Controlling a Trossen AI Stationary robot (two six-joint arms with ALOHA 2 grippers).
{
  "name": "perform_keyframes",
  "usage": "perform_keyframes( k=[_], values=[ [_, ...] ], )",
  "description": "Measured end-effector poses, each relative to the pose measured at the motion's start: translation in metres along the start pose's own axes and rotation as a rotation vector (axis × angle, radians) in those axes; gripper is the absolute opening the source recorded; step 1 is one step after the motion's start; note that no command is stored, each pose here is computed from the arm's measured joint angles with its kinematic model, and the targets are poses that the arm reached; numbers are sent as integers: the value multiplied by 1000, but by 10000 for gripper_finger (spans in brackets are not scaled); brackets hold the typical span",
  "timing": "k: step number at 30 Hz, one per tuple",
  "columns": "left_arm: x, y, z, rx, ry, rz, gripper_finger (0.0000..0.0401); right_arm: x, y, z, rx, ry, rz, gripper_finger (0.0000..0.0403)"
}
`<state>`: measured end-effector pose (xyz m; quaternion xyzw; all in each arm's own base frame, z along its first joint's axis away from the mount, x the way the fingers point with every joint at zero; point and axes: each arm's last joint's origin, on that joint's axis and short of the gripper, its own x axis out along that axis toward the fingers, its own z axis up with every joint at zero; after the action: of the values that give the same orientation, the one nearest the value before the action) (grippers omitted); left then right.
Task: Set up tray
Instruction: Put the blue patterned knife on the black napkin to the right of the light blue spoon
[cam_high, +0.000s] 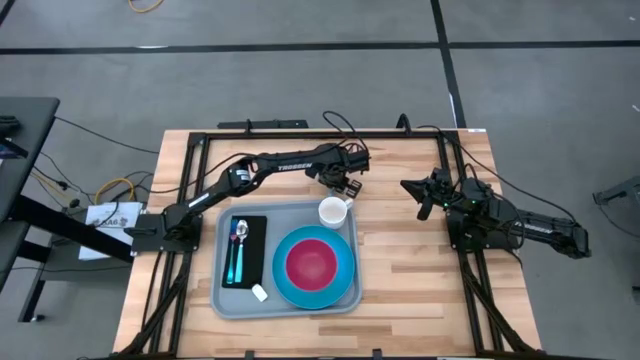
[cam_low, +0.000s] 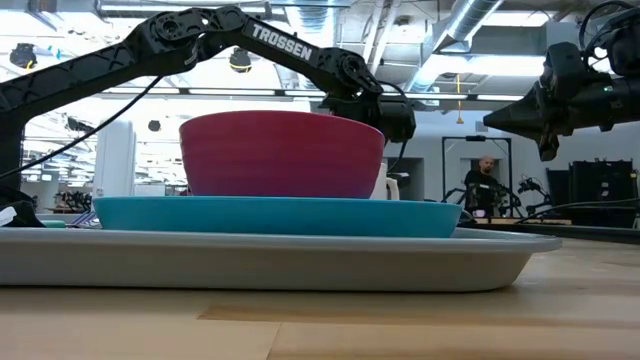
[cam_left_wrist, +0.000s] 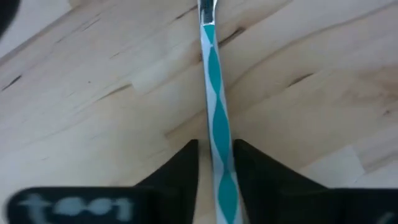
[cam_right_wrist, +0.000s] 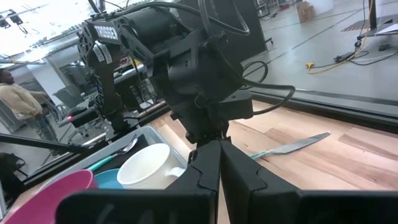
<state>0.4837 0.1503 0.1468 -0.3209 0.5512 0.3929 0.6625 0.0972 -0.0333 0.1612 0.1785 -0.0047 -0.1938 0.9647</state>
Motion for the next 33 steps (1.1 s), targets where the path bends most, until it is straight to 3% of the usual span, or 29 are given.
perform_keyframes(
  k=[6,18,27,33],
  values=[
    [0,1,0,41,-4,10,17,0,0,0,0,0,0,5],
    [-5,15,10,77,5,14,18,0,0,0,0,0,0,5],
    [-26,31,23,36,-24,0,18,0,0,0,0,0,-1,5],
    [-54,40,19,87,24,28,18,0,0,0,0,0,-1,5]
  ],
)
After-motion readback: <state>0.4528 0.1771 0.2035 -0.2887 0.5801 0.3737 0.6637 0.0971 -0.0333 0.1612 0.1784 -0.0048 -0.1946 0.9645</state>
